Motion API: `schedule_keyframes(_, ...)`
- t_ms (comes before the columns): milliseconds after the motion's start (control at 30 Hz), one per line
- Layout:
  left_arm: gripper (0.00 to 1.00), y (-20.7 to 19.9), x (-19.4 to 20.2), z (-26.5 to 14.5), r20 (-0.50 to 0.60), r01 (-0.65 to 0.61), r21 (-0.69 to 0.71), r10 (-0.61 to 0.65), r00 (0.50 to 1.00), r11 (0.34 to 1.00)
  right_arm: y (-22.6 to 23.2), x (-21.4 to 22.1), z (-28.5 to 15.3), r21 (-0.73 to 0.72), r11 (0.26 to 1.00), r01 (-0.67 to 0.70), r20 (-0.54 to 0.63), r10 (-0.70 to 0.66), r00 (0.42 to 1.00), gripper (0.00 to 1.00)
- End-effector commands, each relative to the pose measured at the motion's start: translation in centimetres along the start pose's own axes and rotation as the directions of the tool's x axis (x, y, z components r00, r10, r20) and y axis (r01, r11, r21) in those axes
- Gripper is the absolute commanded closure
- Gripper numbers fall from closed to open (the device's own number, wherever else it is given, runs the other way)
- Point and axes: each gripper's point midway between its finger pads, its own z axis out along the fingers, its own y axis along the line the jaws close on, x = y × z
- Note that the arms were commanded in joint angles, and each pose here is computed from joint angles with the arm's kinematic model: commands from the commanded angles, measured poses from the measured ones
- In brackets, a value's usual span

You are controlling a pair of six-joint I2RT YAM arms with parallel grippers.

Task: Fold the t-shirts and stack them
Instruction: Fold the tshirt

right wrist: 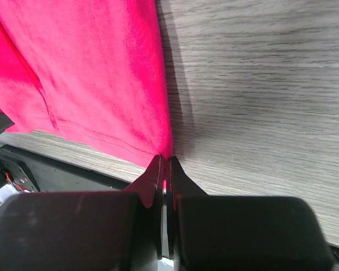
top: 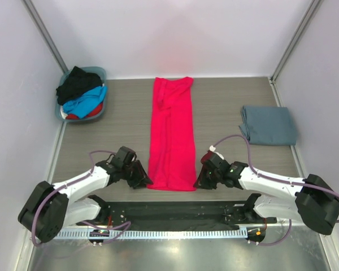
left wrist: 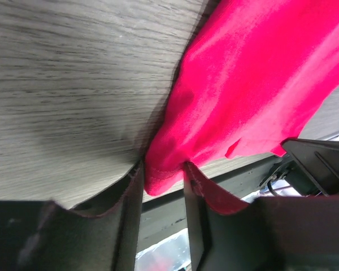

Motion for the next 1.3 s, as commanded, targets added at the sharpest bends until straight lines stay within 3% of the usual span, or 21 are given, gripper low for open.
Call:
schedule_keyframes(0, 0.70, -0.4, 0.3, 0.4, -0.011, -0.015, 0.024, 0.016, 1.000, 1.000, 0.5, -0.1, -0.1, -0.011, 1.000, 0.004, 0.004, -0.004, 1.000, 0.99)
schedule_keyframes(67, 0.80, -0.2, 0.5, 0.4, -0.017, -0.012, 0.027, 0.013, 1.000, 1.000, 0.8, -0.2, -0.3, -0.020, 1.000, 0.003, 0.005, -0.003, 1.000, 0.99)
schedule_keyframes(100, 0.99, -0.3, 0.6, 0.4, -0.022, -0.010, 0.033, 0.011, 1.000, 0.999, 1.1, -0.3, -0.5, -0.026, 1.000, 0.003, 0.008, -0.003, 1.000, 0.99)
schedule_keyframes(133, 1.00, -0.6, 0.7, 0.2, -0.027, -0.012, 0.043, 0.013, 1.000, 0.999, 1.1, -0.2, -0.7, -0.024, 1.000, 0.000, -0.002, 0.000, 1.000, 0.99)
schedule_keyframes(433, 1.00, -4.8, -0.1, -4.0, 0.030, -0.084, 0.072, 0.082, 0.996, 0.994, 4.5, -2.2, -3.8, -0.083, 0.996, 0.030, 0.056, -0.025, 0.998, 0.99)
schedule_keyframes(633, 1.00, -7.2, -2.2, -3.5, 0.025, -0.070, 0.064, 0.068, 0.997, 0.995, 5.0, -6.4, -4.4, -0.036, 0.998, 0.049, 0.127, -0.044, 0.991, 0.99)
schedule_keyframes(1000, 1.00, -12.8, -13.9, -2.7, 0.129, -0.043, 0.116, 0.028, 0.991, 0.992, 5.6, -16.8, -2.5, 0.008, 0.996, 0.084, 0.147, -0.084, 0.986, 0.99)
schedule_keyframes(1267, 1.00, -13.9, -20.7, -1.9, 0.165, -0.016, 0.097, -0.001, 0.986, 0.995, 6.3, -24.3, -1.2, -0.007, 0.998, 0.058, 0.178, -0.056, 0.983, 0.99)
